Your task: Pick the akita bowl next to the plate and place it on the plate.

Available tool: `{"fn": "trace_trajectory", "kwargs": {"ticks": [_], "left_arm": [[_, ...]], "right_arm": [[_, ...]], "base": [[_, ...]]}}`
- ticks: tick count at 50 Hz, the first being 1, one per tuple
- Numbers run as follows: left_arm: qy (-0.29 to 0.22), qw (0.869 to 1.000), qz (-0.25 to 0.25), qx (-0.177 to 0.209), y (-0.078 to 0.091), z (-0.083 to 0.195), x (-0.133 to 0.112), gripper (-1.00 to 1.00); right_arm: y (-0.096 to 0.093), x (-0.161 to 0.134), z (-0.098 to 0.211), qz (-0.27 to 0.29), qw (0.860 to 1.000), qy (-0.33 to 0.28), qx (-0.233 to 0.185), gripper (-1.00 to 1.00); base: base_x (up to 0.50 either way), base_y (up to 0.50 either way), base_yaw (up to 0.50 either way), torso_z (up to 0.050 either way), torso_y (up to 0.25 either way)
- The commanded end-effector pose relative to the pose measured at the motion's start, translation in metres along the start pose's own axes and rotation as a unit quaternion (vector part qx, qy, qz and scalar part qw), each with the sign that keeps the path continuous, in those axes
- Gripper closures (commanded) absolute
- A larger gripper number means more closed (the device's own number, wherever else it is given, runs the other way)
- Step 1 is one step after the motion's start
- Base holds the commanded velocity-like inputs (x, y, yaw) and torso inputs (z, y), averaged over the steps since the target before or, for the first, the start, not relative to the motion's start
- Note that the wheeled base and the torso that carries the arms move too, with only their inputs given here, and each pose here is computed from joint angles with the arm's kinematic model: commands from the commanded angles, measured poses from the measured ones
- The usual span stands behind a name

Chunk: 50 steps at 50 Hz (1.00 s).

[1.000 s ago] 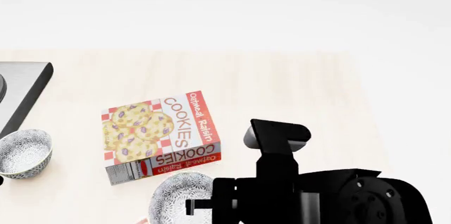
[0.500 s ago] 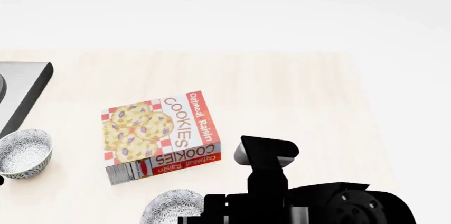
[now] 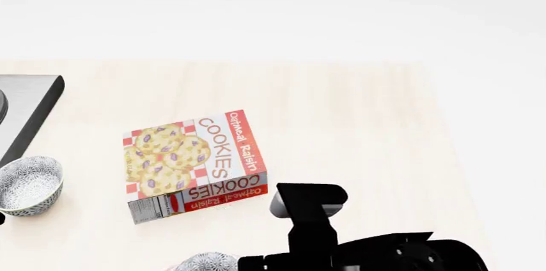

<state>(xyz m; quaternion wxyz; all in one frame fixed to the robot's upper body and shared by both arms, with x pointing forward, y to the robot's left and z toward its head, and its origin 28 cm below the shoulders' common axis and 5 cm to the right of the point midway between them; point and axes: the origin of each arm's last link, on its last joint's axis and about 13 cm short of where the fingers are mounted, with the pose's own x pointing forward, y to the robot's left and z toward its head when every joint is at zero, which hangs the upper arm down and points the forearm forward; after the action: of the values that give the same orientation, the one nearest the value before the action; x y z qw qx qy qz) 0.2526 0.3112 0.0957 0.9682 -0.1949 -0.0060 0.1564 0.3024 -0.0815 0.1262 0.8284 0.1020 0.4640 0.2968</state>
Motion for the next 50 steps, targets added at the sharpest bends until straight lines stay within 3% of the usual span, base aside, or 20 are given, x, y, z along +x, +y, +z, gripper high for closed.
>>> {"fn": "trace_trajectory", "kwargs": {"ticks": [1,29,30,50], "left_arm": [[0.000,1.000,0.000,0.000,-0.001,0.000,0.000,-1.00],[-0.001,1.000,-0.001,0.001,0.001,-0.001,0.000,-1.00],[-0.001,1.000,-0.001,0.001,0.000,0.000,0.000,-1.00],[0.000,1.000,-0.001,0.001,0.000,0.000,0.000,-1.00]], "right_arm": [[0.002,0.002,-0.001,0.013,1.000,0.002,-0.005,1.00],[-0.002,0.010,-0.008,-0.004,1.000,0.011,-0.015,1.00],[-0.002,0.010,-0.008,-0.004,1.000,0.011,-0.017,-1.00],[0.006,-0.003,-0.005,0.003,0.998,-0.014,-0.061,-1.00]], "base": [[0.00,0.00,0.00,0.000,0.000],[0.00,0.00,0.00,0.000,0.000],[0.00,0.00,0.00,0.000,0.000],[0.00,0.00,0.00,0.000,0.000]]}}
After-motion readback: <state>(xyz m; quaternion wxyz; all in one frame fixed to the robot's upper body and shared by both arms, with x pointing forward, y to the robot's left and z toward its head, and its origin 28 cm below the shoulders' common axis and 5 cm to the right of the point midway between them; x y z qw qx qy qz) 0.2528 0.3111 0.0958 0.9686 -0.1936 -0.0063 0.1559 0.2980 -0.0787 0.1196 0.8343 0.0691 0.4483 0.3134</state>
